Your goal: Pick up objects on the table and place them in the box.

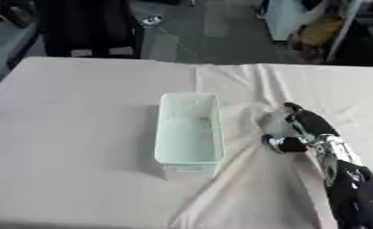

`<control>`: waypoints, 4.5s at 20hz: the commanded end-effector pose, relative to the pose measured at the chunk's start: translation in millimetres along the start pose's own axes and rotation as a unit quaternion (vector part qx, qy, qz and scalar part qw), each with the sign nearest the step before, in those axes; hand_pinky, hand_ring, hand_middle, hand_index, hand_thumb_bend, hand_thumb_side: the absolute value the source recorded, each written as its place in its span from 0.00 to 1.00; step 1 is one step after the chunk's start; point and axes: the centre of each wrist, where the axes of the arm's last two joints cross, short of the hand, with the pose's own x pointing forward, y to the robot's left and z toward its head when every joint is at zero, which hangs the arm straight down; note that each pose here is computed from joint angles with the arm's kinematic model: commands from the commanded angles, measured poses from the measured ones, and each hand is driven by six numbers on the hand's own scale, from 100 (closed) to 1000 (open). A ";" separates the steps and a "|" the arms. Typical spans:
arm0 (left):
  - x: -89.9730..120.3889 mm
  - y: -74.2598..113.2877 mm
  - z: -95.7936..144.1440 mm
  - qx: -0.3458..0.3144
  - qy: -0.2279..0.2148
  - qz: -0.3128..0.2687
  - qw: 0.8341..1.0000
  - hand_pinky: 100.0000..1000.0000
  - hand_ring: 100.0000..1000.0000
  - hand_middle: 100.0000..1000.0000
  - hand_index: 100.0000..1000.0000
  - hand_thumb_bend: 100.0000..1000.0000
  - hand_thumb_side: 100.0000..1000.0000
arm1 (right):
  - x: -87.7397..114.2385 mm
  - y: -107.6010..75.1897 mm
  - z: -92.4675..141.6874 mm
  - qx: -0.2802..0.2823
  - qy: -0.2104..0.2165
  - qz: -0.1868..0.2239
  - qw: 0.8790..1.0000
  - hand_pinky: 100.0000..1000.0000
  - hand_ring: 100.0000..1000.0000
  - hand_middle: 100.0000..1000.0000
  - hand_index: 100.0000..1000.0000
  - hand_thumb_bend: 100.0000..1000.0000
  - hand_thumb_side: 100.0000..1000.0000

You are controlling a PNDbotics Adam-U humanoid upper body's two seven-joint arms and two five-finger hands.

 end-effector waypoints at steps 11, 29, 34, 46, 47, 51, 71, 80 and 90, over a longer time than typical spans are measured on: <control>5.3 6.8 -4.4 -0.001 -0.012 -0.012 1.000 0.42 0.55 0.70 0.70 0.00 0.73 | 53.3 -176.5 33.0 -0.244 -0.141 -0.086 0.956 0.00 0.00 0.00 0.08 0.00 0.00; 6.5 3.3 -6.3 -0.006 -0.018 -0.003 1.000 0.42 0.56 0.70 0.70 0.00 0.73 | 176.1 -157.8 -6.1 -0.140 -0.368 -0.064 0.917 0.00 0.00 0.00 0.08 0.00 0.00; 7.0 2.8 -7.1 -0.006 -0.021 -0.001 1.000 0.42 0.56 0.70 0.70 0.00 0.73 | 193.6 -121.7 -26.2 -0.084 -0.395 -0.073 0.912 0.00 0.00 0.00 0.09 0.00 0.00; 7.6 2.0 -7.9 -0.010 -0.023 0.001 1.000 0.42 0.56 0.71 0.70 0.00 0.73 | 192.5 -50.7 -52.7 0.071 -0.394 -0.015 0.916 0.00 0.25 0.34 0.48 0.00 0.65; 7.6 2.0 -8.0 -0.010 -0.023 0.001 1.000 0.42 0.56 0.71 0.70 0.00 0.72 | 190.3 -44.5 -53.1 0.101 -0.388 0.004 0.916 0.46 0.52 0.57 0.69 0.00 0.88; 7.5 2.3 -8.0 -0.010 -0.023 0.000 1.000 0.42 0.56 0.71 0.70 0.00 0.72 | 183.1 -33.9 -52.8 0.204 -0.370 0.047 0.905 1.00 1.00 1.00 1.00 0.00 1.00; 7.5 2.0 -7.8 -0.012 -0.022 0.001 1.000 0.42 0.56 0.71 0.70 0.00 0.72 | 193.5 -62.9 -46.3 0.235 -0.400 0.029 0.885 1.00 1.00 1.00 1.00 0.00 1.00; 7.4 1.7 -7.7 -0.012 -0.022 0.001 1.000 0.42 0.56 0.71 0.70 0.00 0.72 | 196.8 -90.6 -37.0 0.064 -0.405 -0.010 0.912 1.00 1.00 1.00 1.00 0.00 0.70; 7.6 0.9 -7.8 -0.016 -0.022 0.000 1.000 0.42 0.56 0.71 0.70 0.00 0.72 | 206.0 -83.7 -42.9 0.028 -0.379 0.167 0.910 1.00 1.00 1.00 0.79 0.00 1.00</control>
